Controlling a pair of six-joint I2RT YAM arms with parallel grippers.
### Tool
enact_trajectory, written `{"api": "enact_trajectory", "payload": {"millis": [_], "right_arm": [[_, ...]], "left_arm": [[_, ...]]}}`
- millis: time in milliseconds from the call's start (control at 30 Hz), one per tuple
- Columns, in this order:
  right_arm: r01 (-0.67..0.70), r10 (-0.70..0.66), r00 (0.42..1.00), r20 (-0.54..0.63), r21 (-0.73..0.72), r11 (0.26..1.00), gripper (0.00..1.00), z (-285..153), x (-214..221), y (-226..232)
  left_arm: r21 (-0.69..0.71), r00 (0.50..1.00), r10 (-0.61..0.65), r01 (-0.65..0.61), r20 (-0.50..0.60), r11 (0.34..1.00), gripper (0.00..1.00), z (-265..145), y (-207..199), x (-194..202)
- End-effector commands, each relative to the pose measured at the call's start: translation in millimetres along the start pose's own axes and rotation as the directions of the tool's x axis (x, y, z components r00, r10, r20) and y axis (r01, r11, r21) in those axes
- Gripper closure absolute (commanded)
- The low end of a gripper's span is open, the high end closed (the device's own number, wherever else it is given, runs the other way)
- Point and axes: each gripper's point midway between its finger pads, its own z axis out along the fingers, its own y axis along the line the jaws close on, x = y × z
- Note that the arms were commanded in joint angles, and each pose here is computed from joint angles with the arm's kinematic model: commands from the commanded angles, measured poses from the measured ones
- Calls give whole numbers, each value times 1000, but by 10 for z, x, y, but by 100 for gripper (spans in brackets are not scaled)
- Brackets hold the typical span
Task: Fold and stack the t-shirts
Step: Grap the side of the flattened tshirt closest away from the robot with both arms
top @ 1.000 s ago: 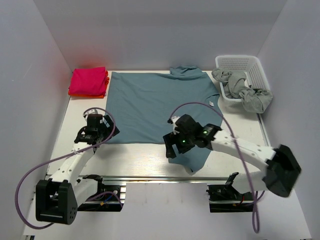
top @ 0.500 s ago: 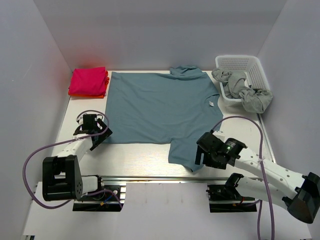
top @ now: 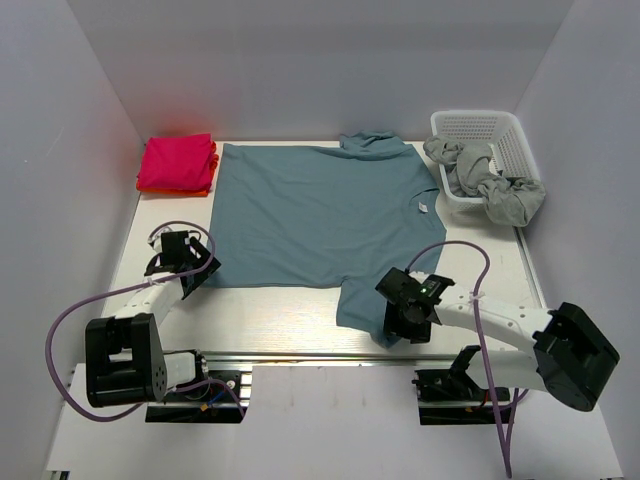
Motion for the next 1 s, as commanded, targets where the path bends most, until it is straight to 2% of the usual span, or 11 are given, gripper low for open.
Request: {"api": "enact_trajectory", "payload": {"millis": [0, 33, 100, 233, 400, 567, 600, 667, 700, 733, 967], "right_arm": [[-18, 18, 999, -36, -11, 1000, 38, 147, 83, -2], [-7, 6, 999, -54, -15, 1000, 49, 170, 129, -13], [-11, 11, 998, -60, -14, 1000, 54, 168, 133, -14], [-31, 31, 998, -59, -15, 999, 73, 161, 113, -37], [-27, 27, 998, -55, -3, 1000, 98, 102, 48, -53], [-32, 32, 999, -24, -20, 999, 100, 5, -25, -77], [-25, 24, 1000, -18, -32, 999, 100, -14, -49, -49], [13, -13, 1000, -5, -64, 998, 100, -36, -108, 20], [18, -18, 1000, -2, -74, 997, 100, -56, -132, 63], [27, -28, 1000, -4, -78, 997, 100, -70, -143, 77], [51, -40, 997, 70, -150, 987, 100, -220, -322, 234]], "left_arm": [[24, 1000, -13, 13, -10, 1000, 10, -6, 4, 32], [24, 1000, -13, 13, -10, 1000, 12, -6, 4, 32], [24, 1000, -13, 13, -10, 1000, 16, -6, 4, 32], [24, 1000, -2, 3, -10, 1000, 20, -5, 8, 32], [59, 1000, 4, -3, -16, 998, 37, 1, -32, 41], [89, 999, 14, -11, -35, 996, 49, -12, -78, 76], [83, 999, 24, -20, -43, 996, 64, -12, -27, 143], [92, 999, 24, -20, -47, 996, 82, -27, -23, 175], [102, 998, 25, -20, -50, 995, 96, -52, -39, 181], [97, 998, 25, -20, -58, 995, 100, -55, -25, 200], [183, 1000, 5, -1, -19, 983, 100, -265, -193, 84]]}}
